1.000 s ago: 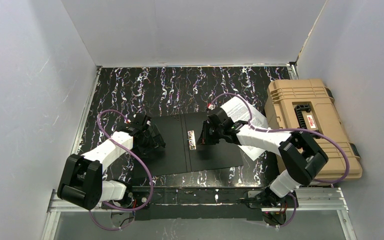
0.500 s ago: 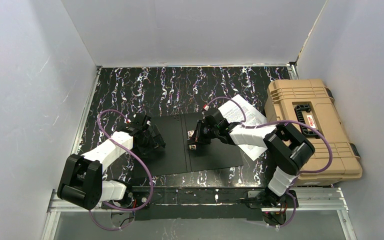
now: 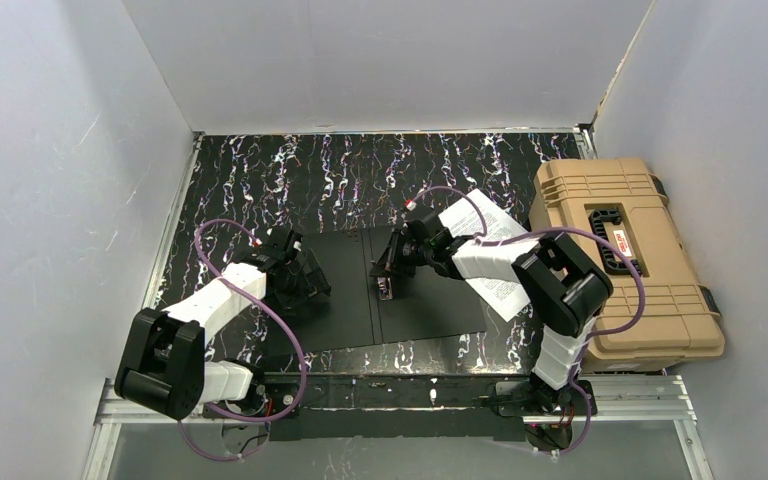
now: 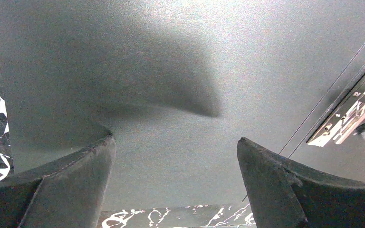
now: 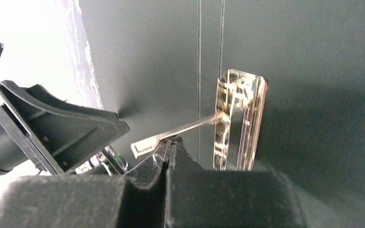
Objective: Put the files into the folder
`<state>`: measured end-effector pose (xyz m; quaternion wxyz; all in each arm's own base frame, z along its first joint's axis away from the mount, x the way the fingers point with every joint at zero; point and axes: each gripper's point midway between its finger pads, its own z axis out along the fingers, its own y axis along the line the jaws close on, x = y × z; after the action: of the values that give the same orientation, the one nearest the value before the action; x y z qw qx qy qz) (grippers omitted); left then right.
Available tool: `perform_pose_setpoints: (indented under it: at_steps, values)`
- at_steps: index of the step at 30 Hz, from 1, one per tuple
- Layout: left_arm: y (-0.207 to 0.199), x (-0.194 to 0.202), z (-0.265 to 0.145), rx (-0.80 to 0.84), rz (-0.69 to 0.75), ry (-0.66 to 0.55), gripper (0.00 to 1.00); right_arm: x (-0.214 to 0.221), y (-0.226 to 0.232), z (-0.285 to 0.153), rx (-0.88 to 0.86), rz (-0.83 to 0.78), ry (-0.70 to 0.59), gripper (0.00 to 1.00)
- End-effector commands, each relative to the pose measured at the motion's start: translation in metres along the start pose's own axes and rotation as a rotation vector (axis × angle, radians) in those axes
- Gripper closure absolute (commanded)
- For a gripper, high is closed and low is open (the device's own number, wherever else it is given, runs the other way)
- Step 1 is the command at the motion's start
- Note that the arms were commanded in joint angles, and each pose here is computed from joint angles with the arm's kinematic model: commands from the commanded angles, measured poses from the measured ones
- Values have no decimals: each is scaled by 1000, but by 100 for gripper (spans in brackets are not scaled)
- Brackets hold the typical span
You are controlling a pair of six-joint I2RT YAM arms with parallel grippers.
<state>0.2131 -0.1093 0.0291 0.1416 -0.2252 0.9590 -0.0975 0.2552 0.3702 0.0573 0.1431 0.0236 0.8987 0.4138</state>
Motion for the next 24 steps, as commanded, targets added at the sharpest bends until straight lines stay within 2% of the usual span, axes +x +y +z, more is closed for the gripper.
perform_pose_setpoints:
  at_steps: [1, 9, 15, 22, 24]
  values:
    - [9, 5, -3, -27, 12, 9, 2, -31, 23, 7, -86, -15, -38, 99]
    - [10, 5, -3, -32, 15, 8, 2, -63, 22, 19, -50, -50, -60, 99]
    - [7, 2, -7, -24, 21, -1, 2, -88, 32, -1, 21, -164, -115, 99]
    - [5, -6, -17, -14, 31, -40, 2, -107, 20, -50, 216, -320, -204, 71]
    - [2, -6, -20, -3, 34, -42, 2, -111, 9, -64, 297, -373, -226, 66]
